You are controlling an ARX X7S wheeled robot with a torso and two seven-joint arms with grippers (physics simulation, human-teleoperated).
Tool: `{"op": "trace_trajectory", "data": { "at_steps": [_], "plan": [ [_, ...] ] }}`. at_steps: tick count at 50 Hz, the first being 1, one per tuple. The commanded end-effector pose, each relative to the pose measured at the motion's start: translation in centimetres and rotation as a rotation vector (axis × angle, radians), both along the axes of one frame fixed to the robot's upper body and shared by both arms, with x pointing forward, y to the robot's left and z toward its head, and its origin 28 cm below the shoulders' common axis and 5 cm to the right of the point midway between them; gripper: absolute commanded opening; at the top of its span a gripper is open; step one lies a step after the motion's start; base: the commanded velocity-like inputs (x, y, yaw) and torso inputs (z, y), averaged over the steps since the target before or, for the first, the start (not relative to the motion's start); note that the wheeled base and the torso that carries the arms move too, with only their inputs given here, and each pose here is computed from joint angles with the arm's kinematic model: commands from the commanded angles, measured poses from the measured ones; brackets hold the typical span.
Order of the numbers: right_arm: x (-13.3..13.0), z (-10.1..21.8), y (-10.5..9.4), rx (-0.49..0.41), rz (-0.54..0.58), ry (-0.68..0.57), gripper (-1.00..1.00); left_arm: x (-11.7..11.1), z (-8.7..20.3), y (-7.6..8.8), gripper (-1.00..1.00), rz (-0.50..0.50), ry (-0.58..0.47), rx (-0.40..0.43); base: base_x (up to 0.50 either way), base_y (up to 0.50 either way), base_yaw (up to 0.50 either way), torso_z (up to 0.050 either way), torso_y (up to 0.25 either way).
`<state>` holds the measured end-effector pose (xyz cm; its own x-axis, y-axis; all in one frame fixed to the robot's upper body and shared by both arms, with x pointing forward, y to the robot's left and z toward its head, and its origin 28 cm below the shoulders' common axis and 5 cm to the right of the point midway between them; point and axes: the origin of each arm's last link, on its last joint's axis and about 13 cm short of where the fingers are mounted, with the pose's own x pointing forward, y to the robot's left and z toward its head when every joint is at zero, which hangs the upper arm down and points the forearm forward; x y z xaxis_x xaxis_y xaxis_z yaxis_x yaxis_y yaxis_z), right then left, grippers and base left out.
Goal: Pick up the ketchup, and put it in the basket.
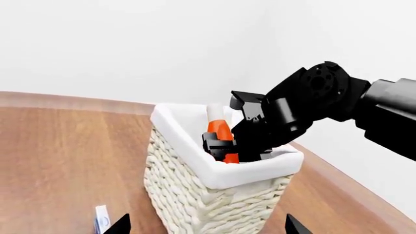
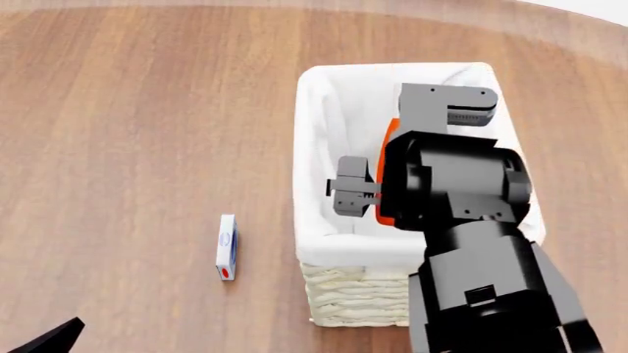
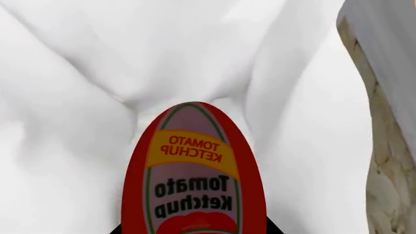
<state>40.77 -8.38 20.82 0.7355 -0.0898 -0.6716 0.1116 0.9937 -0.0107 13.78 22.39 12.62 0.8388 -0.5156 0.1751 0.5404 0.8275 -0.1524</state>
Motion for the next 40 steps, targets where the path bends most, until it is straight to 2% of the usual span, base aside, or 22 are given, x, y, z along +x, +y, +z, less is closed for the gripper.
{"op": "trace_trajectory", "data": {
  "at_steps": [1, 9, 10, 40],
  "plan": [
    [0.1, 0.2, 0.1, -0.012, 0.015, -0.017, -1.0, 0.1, 0.0, 0.0, 1.0, 0.002, 0.002, -0.001, 0.0, 0.0, 0.0, 0.0, 0.0],
    [0.2, 0.4, 0.2, -0.011, 0.025, -0.024, -1.0, 0.1, -0.1, 0.1, 1.0, 0.001, 0.002, -0.001, 0.0, 0.0, 0.0, 0.0, 0.0],
    [0.2, 0.4, 0.2, -0.009, 0.031, -0.022, 1.0, 0.1, -0.1, 0.1, 1.0, 0.001, 0.002, -0.001, 0.0, 0.0, 0.0, 0.0, 0.0],
    [0.2, 2.3, 0.3, -0.01, 0.052, -0.073, 1.0, 0.0, -0.1, -0.1, 1.0, -0.007, 0.001, 0.0, 0.0, 0.0, 0.0, 0.0, 0.0]
  ]
}}
